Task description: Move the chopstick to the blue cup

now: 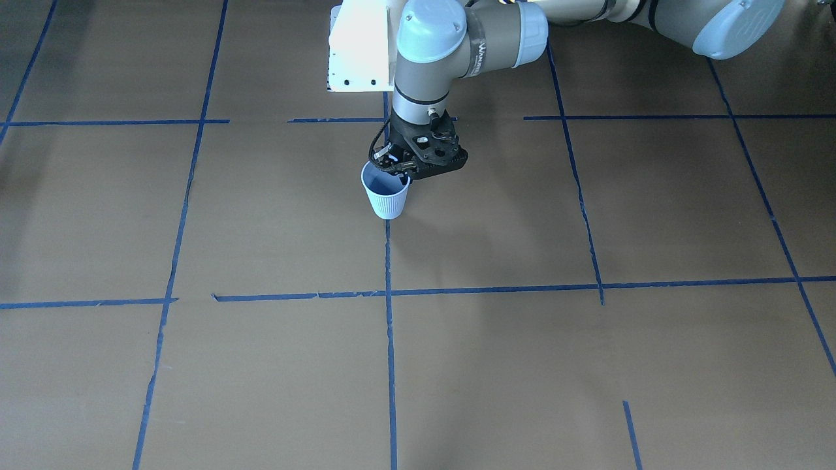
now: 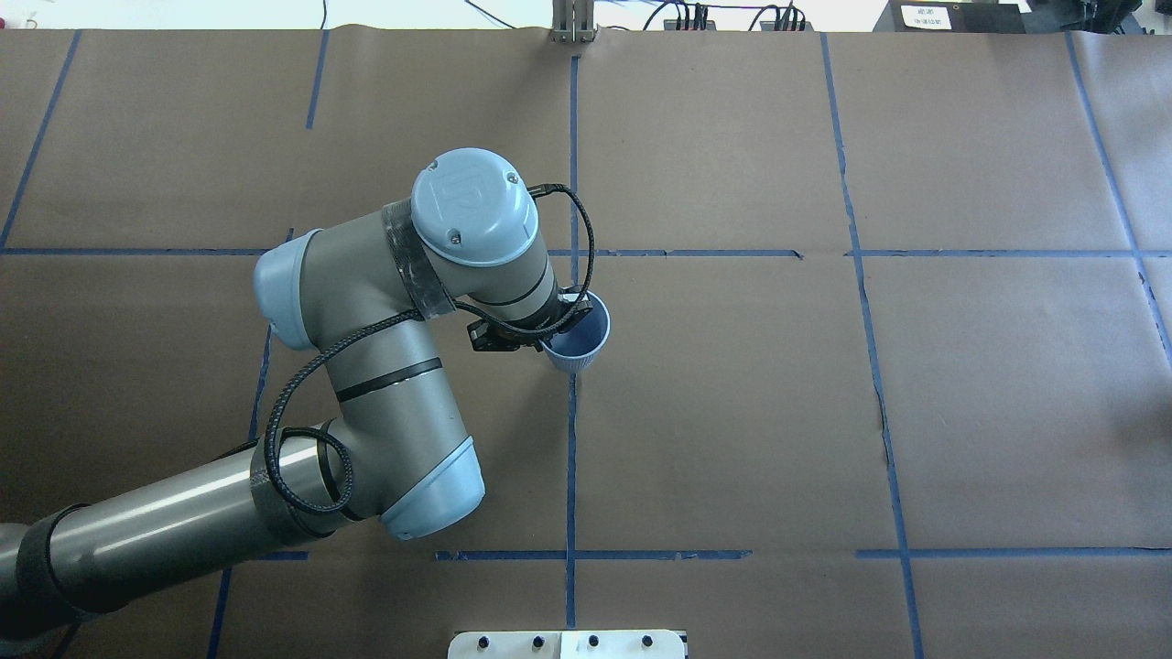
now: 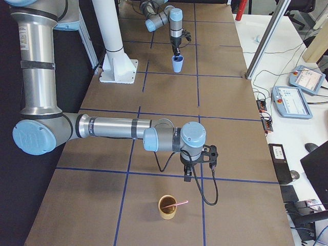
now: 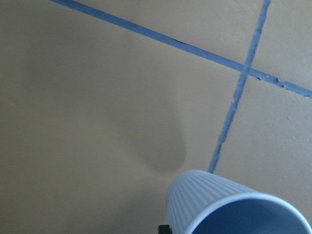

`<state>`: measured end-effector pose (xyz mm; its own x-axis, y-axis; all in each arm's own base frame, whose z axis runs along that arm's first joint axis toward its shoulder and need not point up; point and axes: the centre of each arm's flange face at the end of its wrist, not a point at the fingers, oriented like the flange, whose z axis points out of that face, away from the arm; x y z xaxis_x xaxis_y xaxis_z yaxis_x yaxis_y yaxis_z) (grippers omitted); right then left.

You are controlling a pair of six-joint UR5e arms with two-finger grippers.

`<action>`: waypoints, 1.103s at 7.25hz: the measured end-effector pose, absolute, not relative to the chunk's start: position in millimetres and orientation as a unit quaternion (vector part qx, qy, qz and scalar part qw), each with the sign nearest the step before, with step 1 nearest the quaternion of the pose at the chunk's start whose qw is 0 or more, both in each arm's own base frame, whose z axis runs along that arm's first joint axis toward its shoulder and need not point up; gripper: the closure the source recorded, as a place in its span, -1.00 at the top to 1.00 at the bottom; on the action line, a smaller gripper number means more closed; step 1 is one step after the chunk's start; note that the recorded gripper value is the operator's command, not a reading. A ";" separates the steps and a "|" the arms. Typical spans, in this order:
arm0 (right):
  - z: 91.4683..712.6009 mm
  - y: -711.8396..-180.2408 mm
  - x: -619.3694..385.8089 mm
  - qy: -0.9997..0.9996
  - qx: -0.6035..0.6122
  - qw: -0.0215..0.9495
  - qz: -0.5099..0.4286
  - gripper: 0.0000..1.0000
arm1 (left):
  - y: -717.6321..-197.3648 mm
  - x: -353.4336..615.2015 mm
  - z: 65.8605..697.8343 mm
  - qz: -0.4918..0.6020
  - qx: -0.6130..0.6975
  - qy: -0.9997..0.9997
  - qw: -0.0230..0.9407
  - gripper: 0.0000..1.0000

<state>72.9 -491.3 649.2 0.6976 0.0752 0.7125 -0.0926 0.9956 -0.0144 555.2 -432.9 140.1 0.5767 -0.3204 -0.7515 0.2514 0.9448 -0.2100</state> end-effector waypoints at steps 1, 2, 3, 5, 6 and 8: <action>649.1 -491.3 72.9 -0.386 0.011 0.921 0.045 1.00 | -433.5 560.2 142.7 -0.161 -0.040 0.430 0.888 -0.96; 649.0 -491.3 72.9 -0.386 0.011 0.921 0.046 1.00 | -433.9 563.2 145.4 -0.160 -0.041 0.428 0.889 -0.94; 649.1 -491.3 72.6 -0.386 0.011 0.921 0.046 1.00 | -433.2 565.6 147.0 -0.159 -0.041 0.428 0.889 -0.75; 650.1 -491.1 72.7 -0.386 0.010 0.921 0.046 1.00 | -430.7 571.2 150.0 -0.154 -0.042 0.431 0.888 0.50; 650.6 -491.1 72.8 -0.386 0.009 0.921 0.046 1.00 | -430.0 572.5 152.0 -0.152 -0.041 0.433 0.888 0.99; 650.2 -491.2 72.8 -0.386 0.010 0.921 0.047 1.00 | -429.3 571.9 159.3 -0.154 -0.042 0.430 0.888 1.00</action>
<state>72.8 -491.2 650.2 0.6974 0.0782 0.7124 -0.0932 0.9955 -0.0180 571.9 -429.3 159.3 0.5823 -0.3089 -0.7520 0.2367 0.9493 -0.2067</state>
